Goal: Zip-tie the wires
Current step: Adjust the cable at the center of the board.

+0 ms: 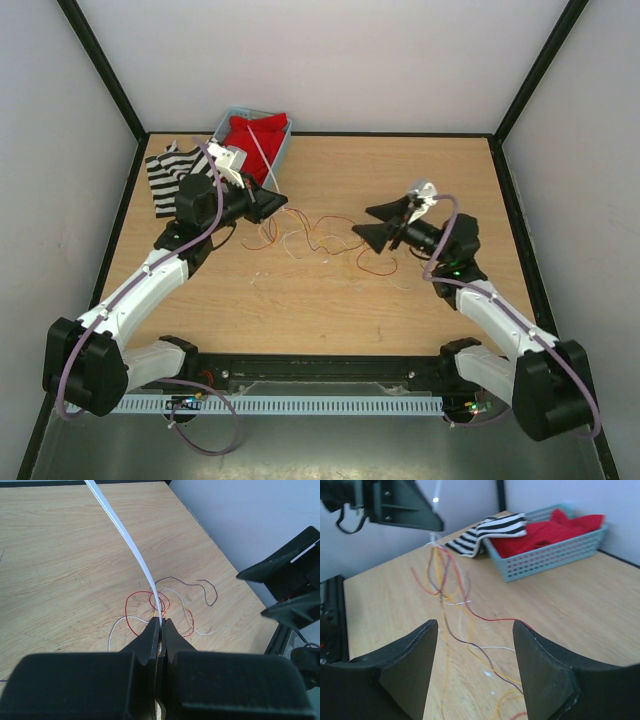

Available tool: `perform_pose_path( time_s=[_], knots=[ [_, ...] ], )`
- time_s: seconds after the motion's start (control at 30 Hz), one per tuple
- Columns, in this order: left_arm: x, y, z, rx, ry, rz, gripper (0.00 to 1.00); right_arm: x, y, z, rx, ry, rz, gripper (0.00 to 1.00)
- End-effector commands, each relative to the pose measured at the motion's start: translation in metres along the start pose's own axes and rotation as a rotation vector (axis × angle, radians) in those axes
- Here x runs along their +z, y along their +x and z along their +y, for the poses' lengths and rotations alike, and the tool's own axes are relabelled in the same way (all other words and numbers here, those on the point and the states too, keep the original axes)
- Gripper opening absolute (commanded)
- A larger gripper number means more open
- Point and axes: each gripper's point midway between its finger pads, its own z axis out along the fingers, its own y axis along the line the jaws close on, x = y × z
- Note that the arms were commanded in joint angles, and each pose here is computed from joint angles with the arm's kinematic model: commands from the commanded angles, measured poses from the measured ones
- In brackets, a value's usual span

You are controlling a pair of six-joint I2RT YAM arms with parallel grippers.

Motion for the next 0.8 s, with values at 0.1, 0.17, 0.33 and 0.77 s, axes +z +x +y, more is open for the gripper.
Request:
perform_pose_path(
  time_s=[0.1, 0.17, 0.33, 0.77],
  knots=[
    [-0.002, -0.01, -0.008, 0.005, 0.036, -0.025, 0.0, 0.052, 0.005, 0.04, -0.156, -0.184, -0.002, 0.75],
    [-0.002, -0.009, -0.009, 0.004, 0.039, -0.023, 0.0, 0.064, 0.011, 0.044, -0.174, -0.21, 0.005, 0.75],
    [-0.001, -0.009, -0.01, 0.0, 0.044, -0.021, 0.0, 0.092, 0.02, 0.056, -0.221, -0.275, 0.008, 0.78],
    [-0.002, -0.011, -0.017, -0.004, 0.065, -0.021, 0.0, 0.124, 0.031, 0.044, -0.258, -0.272, 0.039, 0.79]
  ],
)
